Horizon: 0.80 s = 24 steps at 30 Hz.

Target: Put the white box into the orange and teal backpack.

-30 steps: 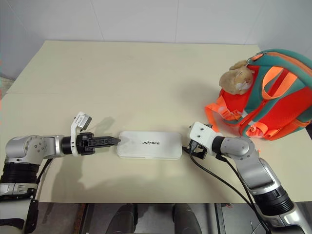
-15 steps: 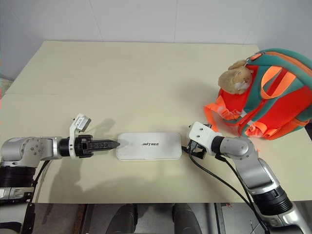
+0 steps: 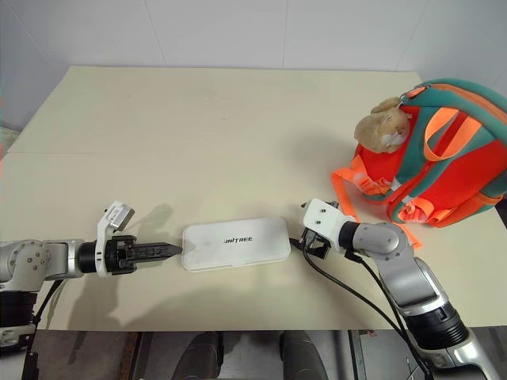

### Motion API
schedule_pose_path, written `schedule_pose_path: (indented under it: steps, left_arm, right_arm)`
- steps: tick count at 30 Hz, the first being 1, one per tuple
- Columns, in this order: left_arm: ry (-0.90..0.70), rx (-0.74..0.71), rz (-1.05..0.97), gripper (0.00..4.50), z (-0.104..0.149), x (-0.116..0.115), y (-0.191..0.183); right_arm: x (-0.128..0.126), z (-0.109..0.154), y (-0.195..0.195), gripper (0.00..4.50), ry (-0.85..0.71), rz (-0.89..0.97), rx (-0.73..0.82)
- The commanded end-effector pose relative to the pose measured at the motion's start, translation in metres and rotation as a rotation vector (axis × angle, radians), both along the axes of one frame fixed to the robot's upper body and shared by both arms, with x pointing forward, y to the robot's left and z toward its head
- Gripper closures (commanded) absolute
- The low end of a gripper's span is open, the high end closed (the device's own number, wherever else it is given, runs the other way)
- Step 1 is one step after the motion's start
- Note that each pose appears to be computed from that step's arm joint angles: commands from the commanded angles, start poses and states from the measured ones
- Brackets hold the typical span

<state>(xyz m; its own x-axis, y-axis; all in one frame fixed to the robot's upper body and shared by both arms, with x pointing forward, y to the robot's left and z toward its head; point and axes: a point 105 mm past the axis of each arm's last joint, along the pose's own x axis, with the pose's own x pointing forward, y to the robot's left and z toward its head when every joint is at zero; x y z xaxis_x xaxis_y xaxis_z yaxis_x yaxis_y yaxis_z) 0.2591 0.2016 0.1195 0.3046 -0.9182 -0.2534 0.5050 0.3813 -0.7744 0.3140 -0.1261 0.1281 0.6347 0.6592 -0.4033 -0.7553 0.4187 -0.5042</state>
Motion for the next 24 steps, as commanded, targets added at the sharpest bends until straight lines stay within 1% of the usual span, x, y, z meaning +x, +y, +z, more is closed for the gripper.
schedule_pose_path:
  steps: [1, 7, 11, 14, 18, 24]
  left_arm:
    - [-0.008, -0.011, 0.000, 0.06, 0.004, -0.004, 0.000]
    - [0.002, -0.063, -0.050, 0.06, 0.002, -0.009, -0.021]
    - [0.002, -0.104, -0.056, 0.06, 0.003, -0.009, -0.028]
    - [-0.004, -0.166, -0.047, 0.06, 0.006, -0.002, -0.037]
    - [-0.003, -0.202, -0.024, 0.06, 0.005, 0.004, -0.041]
    - [-0.018, -0.215, -0.007, 0.06, 0.008, 0.009, -0.041]
  right_arm:
    - [-0.001, 0.006, 0.006, 0.00, -0.021, 0.032, 0.010]
    - [-0.001, 0.006, 0.005, 0.00, -0.018, 0.033, 0.007]
    - [-0.002, 0.006, 0.004, 0.00, -0.017, 0.034, 0.005]
    - [-0.002, 0.006, 0.004, 0.00, -0.015, 0.033, 0.005]
    - [-0.002, 0.006, 0.003, 0.00, -0.013, 0.030, 0.004]
    - [-0.003, 0.006, 0.000, 0.00, -0.012, 0.020, 0.001]
